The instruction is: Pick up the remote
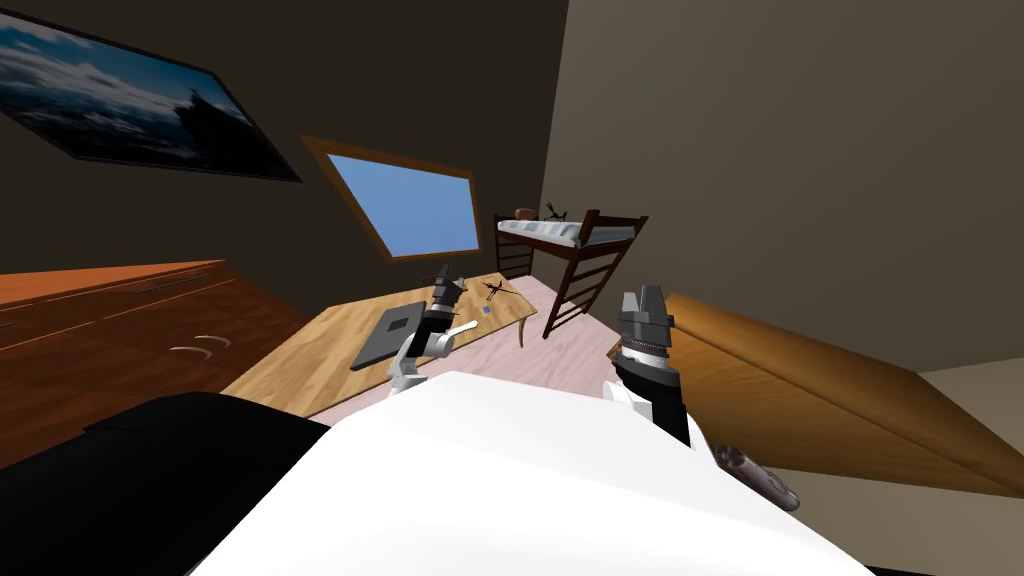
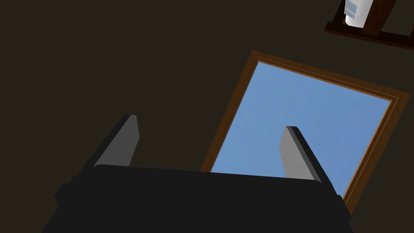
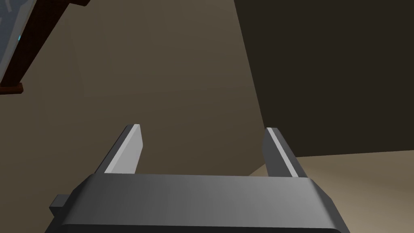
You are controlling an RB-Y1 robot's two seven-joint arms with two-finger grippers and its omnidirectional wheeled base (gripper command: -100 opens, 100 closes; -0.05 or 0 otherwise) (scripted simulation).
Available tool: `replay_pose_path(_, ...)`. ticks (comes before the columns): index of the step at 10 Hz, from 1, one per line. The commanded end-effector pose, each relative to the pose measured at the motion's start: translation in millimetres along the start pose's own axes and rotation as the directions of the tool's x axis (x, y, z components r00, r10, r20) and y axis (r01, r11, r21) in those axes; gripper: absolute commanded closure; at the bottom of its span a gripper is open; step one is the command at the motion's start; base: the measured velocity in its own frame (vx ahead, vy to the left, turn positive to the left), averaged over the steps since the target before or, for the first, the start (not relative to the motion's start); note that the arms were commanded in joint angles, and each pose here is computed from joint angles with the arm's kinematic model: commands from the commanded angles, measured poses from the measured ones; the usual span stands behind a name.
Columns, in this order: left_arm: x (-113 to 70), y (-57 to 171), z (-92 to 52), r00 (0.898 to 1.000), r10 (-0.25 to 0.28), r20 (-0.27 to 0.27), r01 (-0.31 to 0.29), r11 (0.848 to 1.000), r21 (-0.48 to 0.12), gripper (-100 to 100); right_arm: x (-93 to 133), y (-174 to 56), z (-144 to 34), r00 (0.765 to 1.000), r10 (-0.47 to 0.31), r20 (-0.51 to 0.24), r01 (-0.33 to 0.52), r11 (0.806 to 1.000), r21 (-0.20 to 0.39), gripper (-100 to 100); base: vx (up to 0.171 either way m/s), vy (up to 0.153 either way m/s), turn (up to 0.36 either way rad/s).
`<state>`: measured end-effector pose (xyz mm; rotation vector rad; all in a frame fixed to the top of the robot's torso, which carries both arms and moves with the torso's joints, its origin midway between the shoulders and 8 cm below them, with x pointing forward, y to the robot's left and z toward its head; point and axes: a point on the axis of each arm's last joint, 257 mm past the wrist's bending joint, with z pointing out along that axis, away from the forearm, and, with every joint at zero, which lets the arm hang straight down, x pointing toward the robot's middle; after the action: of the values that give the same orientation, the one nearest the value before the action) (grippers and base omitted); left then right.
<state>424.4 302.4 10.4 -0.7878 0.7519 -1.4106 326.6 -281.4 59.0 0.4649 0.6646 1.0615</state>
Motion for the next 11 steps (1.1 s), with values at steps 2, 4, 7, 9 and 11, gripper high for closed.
replay_pose_path(2, -11.0, 25.4, 6.6, 1.0, -0.001, 0.018, 0.002, 0.997, -0.074, -100, 0.0, 0.0, 0.0, 1.0, 0.0, 0.0, 0.0, 1.0, 0.0, 0, -0.01, -0.018, -0.07)
replay_pose_path(4, -21.7, 44.6, 11.7, 0.999, -0.003, 0.036, 0.007, 0.992, -0.125, -100, 0.0, 0.0, 0.0, 1.0, 0.0, 0.0, 0.0, 1.0, 0.0, 0, -0.015, -0.02, -0.061)
replay_pose_path(7, -34.8, 73.2, 14.3, 0.998, -0.003, 0.063, 0.017, 0.977, -0.213, -100, 0.0, 0.0, 0.0, 1.0, 0.0, 0.0, 0.0, 1.0, 0.0, 0, -0.007, -0.015, -0.038)
replay_pose_path(9, -47.2, 94.8, 17.0, 0.996, -0.004, 0.089, 0.028, 0.962, -0.272, -100, 0.0, 0.0, 0.0, 1.0, 0.0, 0.0, 0.0, 1.0, 0.0, 0, -0.011, -0.022, -0.069)
replay_pose_path(11, -59.0, 112.3, 20.1, 0.993, -0.006, 0.114, 0.043, 0.947, -0.318, -100, 0.0, 0.0, 0.0, 1.0, 0.0, 0.0, 0.0, 1.0, 0.0, 0, -0.005, -0.013, -0.04)
